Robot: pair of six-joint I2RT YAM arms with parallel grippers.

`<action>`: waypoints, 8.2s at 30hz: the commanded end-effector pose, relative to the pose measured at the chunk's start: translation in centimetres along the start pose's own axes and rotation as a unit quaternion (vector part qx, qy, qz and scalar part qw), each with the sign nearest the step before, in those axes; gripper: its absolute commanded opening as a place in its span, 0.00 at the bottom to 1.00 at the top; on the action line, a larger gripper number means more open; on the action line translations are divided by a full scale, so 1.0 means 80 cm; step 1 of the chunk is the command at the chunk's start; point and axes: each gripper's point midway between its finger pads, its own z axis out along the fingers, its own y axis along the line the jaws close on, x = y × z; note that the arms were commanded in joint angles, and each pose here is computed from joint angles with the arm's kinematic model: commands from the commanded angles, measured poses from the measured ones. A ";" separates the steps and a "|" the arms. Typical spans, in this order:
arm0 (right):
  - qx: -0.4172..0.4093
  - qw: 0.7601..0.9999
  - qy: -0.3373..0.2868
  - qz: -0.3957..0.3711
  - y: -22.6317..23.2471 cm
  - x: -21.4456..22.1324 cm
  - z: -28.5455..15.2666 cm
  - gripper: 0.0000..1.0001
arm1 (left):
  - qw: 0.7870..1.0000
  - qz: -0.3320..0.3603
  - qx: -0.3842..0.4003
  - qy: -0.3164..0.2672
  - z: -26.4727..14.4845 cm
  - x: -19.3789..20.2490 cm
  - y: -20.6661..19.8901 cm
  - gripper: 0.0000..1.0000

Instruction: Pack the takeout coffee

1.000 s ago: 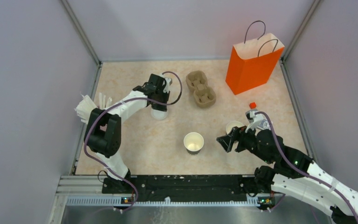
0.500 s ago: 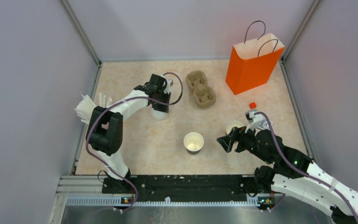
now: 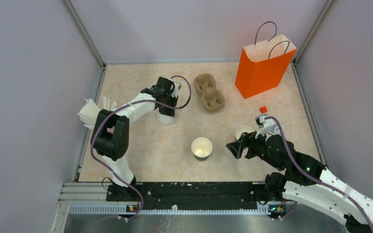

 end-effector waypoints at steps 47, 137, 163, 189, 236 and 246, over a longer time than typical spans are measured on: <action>-0.007 1.000 -0.013 0.003 0.005 -0.007 -0.001 0.76 | 0.994 -0.040 0.102 0.005 -0.017 -0.016 -0.024 0.00; -0.055 0.996 -0.069 0.013 0.033 -0.035 0.016 0.79 | 0.992 -0.043 0.101 -0.059 -0.071 -0.055 -0.033 0.00; -0.047 0.991 -0.098 -0.084 0.065 -0.064 0.104 0.86 | 0.994 -0.012 0.020 -0.103 -0.100 -0.078 -0.002 0.00; -0.023 0.992 -0.101 -0.072 0.044 -0.062 0.080 0.84 | 0.998 0.011 0.042 -0.047 -0.065 -0.032 -0.032 0.00; -0.022 0.993 -0.092 -0.070 0.044 -0.058 0.081 0.83 | 0.999 0.032 0.014 -0.017 -0.047 -0.032 -0.016 0.00; -0.022 0.993 -0.092 -0.069 0.044 -0.058 0.082 0.83 | 0.999 0.037 0.010 -0.012 -0.047 -0.029 -0.014 0.05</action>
